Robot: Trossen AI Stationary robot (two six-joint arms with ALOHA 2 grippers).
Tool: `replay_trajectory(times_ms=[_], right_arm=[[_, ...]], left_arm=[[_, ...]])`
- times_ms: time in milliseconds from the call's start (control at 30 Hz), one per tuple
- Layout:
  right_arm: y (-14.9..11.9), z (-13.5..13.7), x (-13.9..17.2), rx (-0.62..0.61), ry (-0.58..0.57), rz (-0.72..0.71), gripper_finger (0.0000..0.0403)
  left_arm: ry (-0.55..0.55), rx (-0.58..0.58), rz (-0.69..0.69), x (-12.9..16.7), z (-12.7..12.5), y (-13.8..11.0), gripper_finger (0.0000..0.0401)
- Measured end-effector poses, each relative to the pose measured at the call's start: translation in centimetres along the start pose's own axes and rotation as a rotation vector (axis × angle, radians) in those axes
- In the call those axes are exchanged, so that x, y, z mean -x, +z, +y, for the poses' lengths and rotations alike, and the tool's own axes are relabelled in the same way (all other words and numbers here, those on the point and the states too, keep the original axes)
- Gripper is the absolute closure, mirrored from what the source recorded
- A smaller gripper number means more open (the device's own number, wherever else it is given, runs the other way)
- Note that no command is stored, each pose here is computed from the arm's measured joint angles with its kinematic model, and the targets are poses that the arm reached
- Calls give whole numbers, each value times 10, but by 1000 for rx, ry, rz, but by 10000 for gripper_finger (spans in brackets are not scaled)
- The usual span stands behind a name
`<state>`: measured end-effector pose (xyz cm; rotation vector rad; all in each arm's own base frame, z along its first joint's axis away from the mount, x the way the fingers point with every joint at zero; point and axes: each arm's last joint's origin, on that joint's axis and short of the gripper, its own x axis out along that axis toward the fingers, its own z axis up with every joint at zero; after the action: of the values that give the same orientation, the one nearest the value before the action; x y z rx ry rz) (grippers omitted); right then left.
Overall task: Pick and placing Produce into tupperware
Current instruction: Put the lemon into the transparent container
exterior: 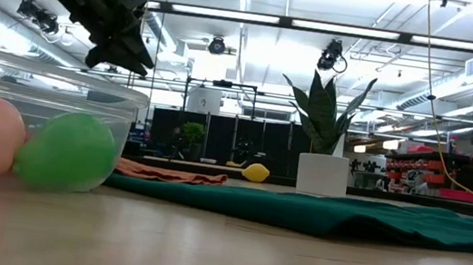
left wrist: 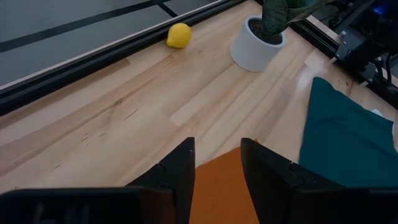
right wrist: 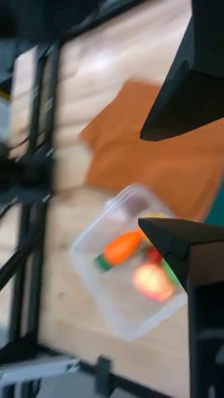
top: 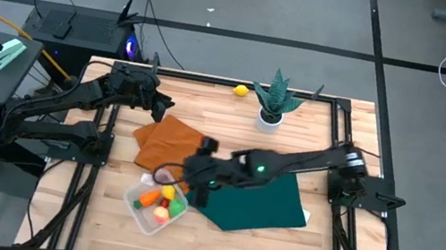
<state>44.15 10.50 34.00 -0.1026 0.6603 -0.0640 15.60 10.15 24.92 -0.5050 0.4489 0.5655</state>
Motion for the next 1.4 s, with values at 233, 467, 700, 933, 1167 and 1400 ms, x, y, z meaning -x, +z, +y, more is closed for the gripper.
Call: replay_trajectory(times_ms=[233,467,700,933,1167,1400], right_arm=[[-9,-21,64,-43,-80,181,230],[-27,-32,111,-78,-171,355,234],[-37,-38,149,-143,-325,377,234],[-76,-48,167,-281,-492,336,238],[-141,-49,157,-520,-480,219,238],[-203,-55,141,-829,-591,103,238]], left_arm=[[0,0,0,0,0,0,262],[0,0,0,0,0,0,258],[-1,-3,-2,0,0,0,265],[-1,-11,-5,0,0,0,262],[-2,-26,-9,0,0,1,258],[-3,-27,-11,0,0,1,265]])
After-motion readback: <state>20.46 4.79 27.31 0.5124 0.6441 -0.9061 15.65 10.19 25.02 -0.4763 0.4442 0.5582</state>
